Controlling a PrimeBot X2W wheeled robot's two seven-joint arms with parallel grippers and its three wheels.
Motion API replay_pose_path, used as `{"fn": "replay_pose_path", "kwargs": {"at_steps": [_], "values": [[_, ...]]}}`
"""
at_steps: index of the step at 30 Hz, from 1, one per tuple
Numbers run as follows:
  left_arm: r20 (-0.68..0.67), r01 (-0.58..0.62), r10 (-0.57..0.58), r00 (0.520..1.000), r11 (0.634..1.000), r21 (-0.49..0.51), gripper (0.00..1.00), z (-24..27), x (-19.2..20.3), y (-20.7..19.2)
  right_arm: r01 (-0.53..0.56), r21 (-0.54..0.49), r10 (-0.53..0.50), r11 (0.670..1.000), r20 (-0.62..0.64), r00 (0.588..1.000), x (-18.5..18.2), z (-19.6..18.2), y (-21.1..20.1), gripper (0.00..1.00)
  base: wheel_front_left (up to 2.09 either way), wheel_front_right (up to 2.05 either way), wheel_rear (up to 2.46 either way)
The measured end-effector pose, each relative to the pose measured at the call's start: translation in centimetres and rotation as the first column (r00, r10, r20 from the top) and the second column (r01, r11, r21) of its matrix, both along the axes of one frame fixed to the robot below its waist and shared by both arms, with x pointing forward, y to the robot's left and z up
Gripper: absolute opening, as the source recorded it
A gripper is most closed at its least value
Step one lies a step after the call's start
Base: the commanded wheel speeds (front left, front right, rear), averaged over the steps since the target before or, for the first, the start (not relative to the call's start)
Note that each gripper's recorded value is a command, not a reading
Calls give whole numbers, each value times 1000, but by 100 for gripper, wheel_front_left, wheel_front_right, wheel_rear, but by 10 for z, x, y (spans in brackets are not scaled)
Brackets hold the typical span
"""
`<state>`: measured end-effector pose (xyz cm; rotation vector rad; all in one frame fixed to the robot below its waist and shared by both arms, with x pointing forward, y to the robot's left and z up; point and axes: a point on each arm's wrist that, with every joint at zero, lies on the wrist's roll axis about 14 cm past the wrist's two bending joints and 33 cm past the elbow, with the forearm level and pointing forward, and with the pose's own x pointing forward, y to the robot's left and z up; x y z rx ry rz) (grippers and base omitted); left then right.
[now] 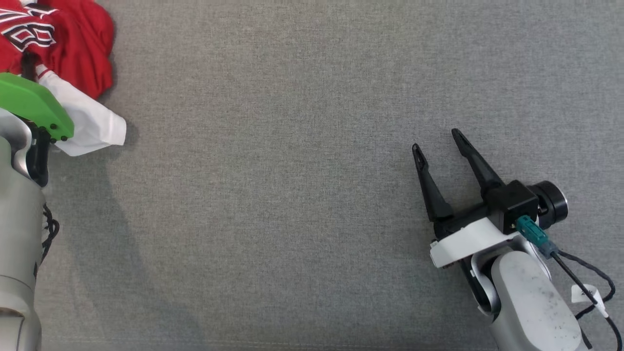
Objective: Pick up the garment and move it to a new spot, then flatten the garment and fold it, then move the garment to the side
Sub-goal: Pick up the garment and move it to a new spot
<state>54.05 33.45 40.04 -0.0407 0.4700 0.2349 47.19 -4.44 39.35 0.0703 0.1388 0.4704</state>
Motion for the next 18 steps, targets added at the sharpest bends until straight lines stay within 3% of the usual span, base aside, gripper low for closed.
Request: {"fn": "replay_pose_path", "kwargs": {"at_steps": [9, 13, 18], "values": [[251, 126, -148, 957, 987, 99, 0, 99, 19, -26, 29, 35, -29, 999, 15, 999, -26, 29, -5, 100, 0, 0, 0], [369, 217, -253, 894, 966, 139, 0, 166, 24, -57, 39, 57, -43, 998, 69, 997, -34, 56, -6, 100, 0, 0, 0], [484, 436, -428, 764, 894, 102, 0, 232, 9, -136, 74, 79, -84, 994, 132, 988, -45, 86, -18, 100, 0, 0, 0]]}}
